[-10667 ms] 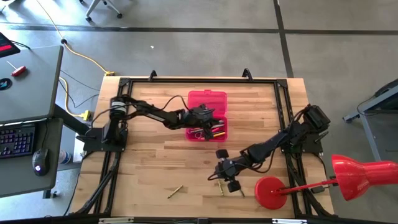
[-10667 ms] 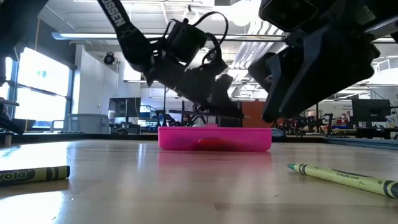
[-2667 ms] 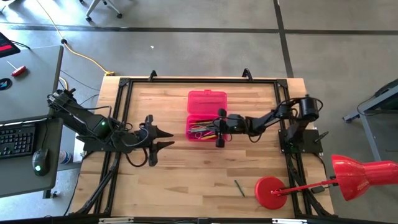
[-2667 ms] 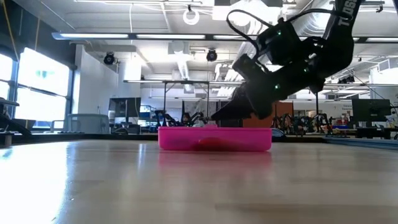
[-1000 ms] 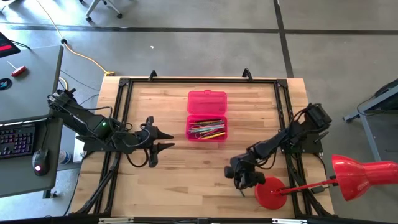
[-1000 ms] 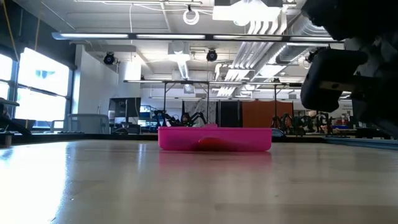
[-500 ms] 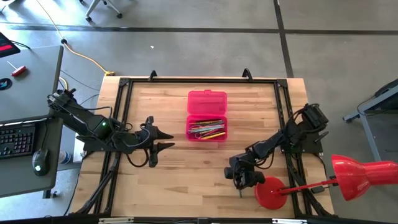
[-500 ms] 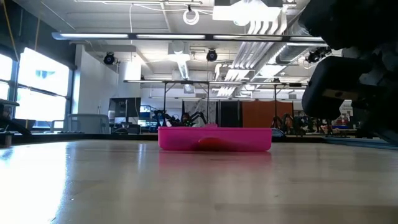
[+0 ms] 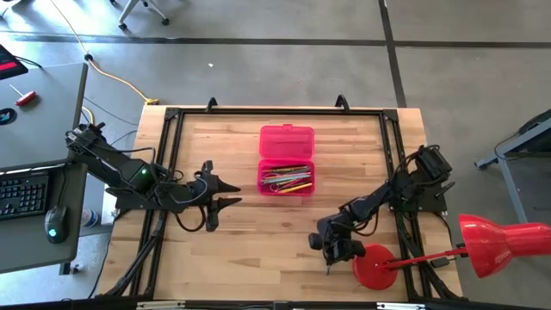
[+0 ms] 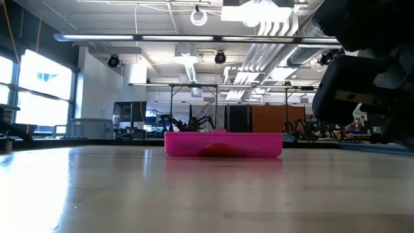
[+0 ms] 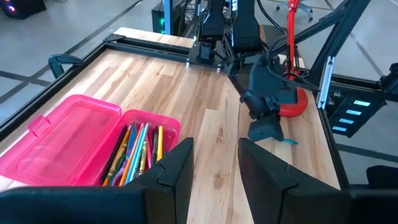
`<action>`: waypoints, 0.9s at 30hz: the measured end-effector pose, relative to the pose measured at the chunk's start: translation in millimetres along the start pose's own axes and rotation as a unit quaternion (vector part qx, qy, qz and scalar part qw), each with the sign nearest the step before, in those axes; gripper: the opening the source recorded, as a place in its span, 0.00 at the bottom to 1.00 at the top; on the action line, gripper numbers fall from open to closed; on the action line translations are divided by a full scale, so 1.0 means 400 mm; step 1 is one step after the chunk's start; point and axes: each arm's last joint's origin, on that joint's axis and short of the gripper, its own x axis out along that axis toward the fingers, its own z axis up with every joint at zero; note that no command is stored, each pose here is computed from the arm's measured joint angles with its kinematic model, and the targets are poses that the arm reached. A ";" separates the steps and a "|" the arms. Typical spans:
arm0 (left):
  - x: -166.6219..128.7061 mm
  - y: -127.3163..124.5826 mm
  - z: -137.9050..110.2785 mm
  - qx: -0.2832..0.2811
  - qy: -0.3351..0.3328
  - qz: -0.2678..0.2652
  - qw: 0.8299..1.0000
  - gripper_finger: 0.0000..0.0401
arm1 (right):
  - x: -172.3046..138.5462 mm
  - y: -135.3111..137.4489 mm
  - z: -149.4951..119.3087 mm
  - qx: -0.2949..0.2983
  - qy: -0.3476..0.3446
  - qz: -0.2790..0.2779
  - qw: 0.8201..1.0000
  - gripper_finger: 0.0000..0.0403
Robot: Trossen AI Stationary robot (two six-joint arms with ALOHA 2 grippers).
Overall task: Pick & place school supplies into a supply box
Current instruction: Put the dark green crayon into the pink supply box
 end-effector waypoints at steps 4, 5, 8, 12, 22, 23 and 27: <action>0.000 0.000 0.000 0.001 0.001 -0.003 1.000 0.39 | -0.034 -0.029 0.028 -0.007 -0.004 -0.045 0.999 0.01; 0.000 0.000 0.000 0.001 0.001 -0.003 1.000 0.39 | -0.050 -0.041 0.035 -0.008 -0.003 -0.063 0.998 0.01; 0.000 -0.001 0.000 0.001 0.002 -0.003 1.000 0.39 | -0.109 -0.089 0.058 -0.010 0.028 -0.165 0.986 0.02; 0.000 -0.001 0.000 0.001 0.002 -0.004 1.000 0.39 | -0.190 -0.146 0.050 0.014 0.089 -0.284 0.955 0.02; 0.000 -0.001 0.000 -0.001 0.002 -0.004 1.000 0.39 | -0.355 -0.248 -0.098 0.312 0.038 -0.498 0.808 0.02; 0.000 -0.001 0.000 0.000 0.002 -0.004 1.000 0.39 | -0.363 -0.249 -0.117 0.340 0.039 -0.506 0.791 0.02; 0.000 -0.001 0.000 -0.001 0.001 -0.005 1.000 0.39 | -0.387 -0.253 -0.169 0.392 0.037 -0.524 0.755 0.03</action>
